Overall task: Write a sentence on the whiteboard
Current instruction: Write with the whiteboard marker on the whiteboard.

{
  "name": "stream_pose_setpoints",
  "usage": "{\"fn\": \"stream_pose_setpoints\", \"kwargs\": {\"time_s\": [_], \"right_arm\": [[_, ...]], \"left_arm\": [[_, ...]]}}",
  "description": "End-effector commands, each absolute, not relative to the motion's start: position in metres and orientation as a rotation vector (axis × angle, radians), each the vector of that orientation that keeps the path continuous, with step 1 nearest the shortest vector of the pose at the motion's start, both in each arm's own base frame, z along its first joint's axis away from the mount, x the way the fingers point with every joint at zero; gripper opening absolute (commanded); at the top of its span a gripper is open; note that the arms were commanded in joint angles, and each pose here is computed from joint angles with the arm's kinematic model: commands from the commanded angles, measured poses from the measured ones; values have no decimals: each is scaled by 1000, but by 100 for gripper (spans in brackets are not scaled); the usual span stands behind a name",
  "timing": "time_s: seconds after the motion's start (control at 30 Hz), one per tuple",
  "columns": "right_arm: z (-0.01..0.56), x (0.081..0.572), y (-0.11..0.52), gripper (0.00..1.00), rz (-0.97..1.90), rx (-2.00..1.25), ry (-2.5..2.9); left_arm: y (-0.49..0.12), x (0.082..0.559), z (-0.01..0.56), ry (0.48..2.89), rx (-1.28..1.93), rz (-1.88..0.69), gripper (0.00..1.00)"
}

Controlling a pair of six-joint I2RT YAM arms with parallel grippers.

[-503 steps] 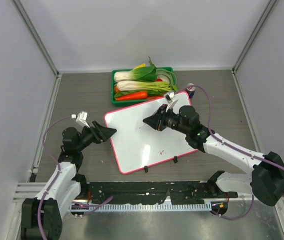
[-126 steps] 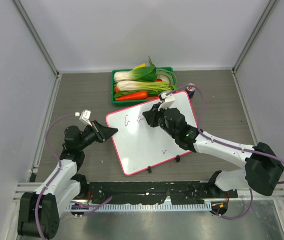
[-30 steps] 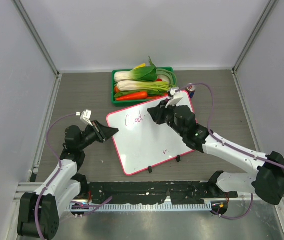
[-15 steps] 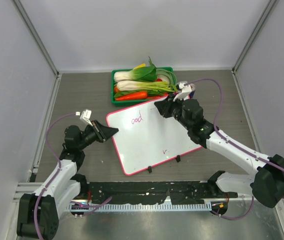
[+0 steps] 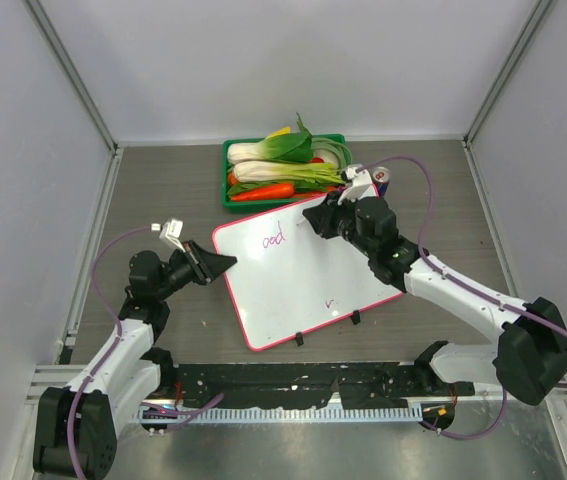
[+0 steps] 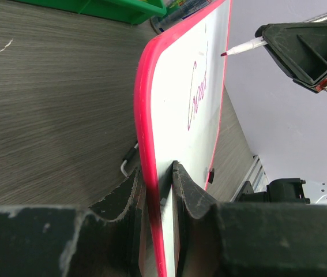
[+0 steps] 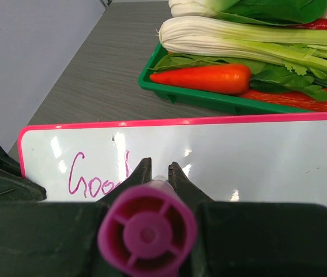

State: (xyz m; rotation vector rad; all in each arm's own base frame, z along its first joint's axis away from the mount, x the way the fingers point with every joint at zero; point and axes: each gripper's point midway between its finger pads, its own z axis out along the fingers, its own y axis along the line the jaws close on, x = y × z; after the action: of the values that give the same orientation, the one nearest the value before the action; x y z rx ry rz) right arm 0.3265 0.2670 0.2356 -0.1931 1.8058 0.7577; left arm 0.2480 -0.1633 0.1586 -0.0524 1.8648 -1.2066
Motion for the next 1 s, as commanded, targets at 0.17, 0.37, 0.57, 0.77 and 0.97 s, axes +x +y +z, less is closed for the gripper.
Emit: {"fn": "stream_pose_setpoints", "kwargs": {"time_s": [0.17, 0.37, 0.57, 0.77, 0.97], "right_arm": [[249, 335, 274, 2, 777, -188, 1757], [238, 334, 270, 1, 755, -177, 1782], [230, 331, 266, 1, 744, -176, 1801], [219, 324, 261, 1, 734, -179, 1826], [214, 317, 257, 2, 734, -186, 1841]], "left_arm": [[-164, 248, 155, 1872, 30, -1144, 0], [-164, 248, 155, 1874, 29, -1142, 0], [-164, 248, 155, 1875, 30, -1143, 0], [-164, 247, 155, 1874, 30, -1141, 0], [-165, 248, 154, 1877, 35, -1141, 0]]}}
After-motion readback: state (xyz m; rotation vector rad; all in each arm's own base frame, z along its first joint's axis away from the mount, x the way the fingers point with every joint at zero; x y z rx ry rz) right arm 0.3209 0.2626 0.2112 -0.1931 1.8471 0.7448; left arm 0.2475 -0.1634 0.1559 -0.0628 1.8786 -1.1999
